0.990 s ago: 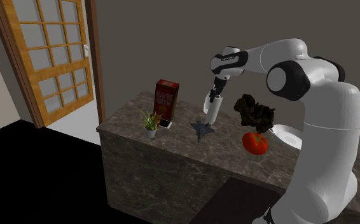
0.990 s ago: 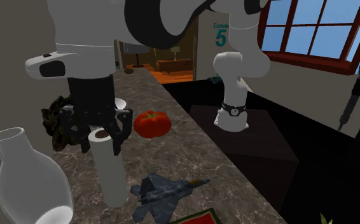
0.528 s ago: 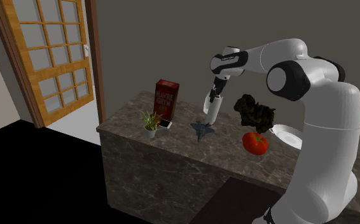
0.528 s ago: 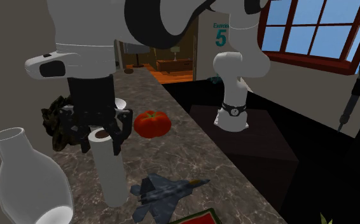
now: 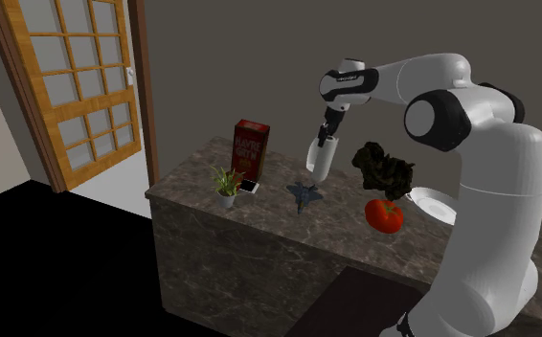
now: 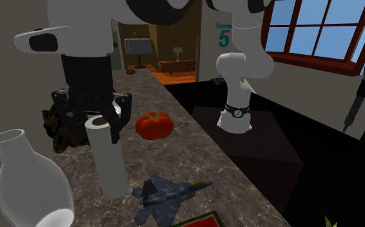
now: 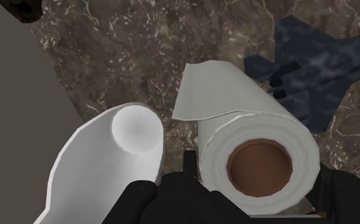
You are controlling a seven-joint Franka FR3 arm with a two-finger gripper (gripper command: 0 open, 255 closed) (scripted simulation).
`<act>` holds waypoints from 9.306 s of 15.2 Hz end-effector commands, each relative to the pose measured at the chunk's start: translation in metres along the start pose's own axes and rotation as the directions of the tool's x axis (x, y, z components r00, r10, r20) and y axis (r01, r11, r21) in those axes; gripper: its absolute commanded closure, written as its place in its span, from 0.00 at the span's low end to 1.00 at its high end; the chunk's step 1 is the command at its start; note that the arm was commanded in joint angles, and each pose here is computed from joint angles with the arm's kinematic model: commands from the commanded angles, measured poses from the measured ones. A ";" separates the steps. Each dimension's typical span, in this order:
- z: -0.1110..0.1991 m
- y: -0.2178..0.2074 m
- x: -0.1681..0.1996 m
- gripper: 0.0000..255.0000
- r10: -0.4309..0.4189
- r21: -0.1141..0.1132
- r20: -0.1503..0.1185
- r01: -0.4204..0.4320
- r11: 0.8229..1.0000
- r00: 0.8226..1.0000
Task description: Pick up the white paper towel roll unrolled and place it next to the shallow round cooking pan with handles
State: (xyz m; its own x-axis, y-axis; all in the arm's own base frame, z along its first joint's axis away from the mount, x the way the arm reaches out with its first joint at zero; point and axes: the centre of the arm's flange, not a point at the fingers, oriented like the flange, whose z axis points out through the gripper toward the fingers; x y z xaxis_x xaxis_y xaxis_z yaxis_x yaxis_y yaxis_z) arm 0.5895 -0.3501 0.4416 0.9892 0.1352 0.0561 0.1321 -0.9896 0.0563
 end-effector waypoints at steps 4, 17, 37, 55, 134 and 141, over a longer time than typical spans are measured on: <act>-0.026 0.001 0.001 1.00 0.000 0.000 0.000 0.000 1.000 1.000; -0.040 0.017 -0.020 0.00 -0.270 0.100 0.084 0.261 0.960 0.959; -0.026 0.016 -0.021 1.00 -0.270 0.100 0.084 0.261 0.960 0.959; 0.037 0.004 -0.002 0.00 -0.231 0.016 0.011 0.231 0.973 0.973; -0.273 0.029 -0.546 1.00 -0.231 0.016 0.011 0.231 0.973 0.973; -0.237 0.027 -0.548 1.00 -0.231 0.016 0.011 0.231 0.973 0.973</act>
State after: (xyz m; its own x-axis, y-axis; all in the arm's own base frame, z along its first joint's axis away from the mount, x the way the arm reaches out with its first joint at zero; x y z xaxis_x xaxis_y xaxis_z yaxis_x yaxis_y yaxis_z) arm 0.0368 -0.4395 0.6537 0.9326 0.3596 0.0311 0.3578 -0.9324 0.0515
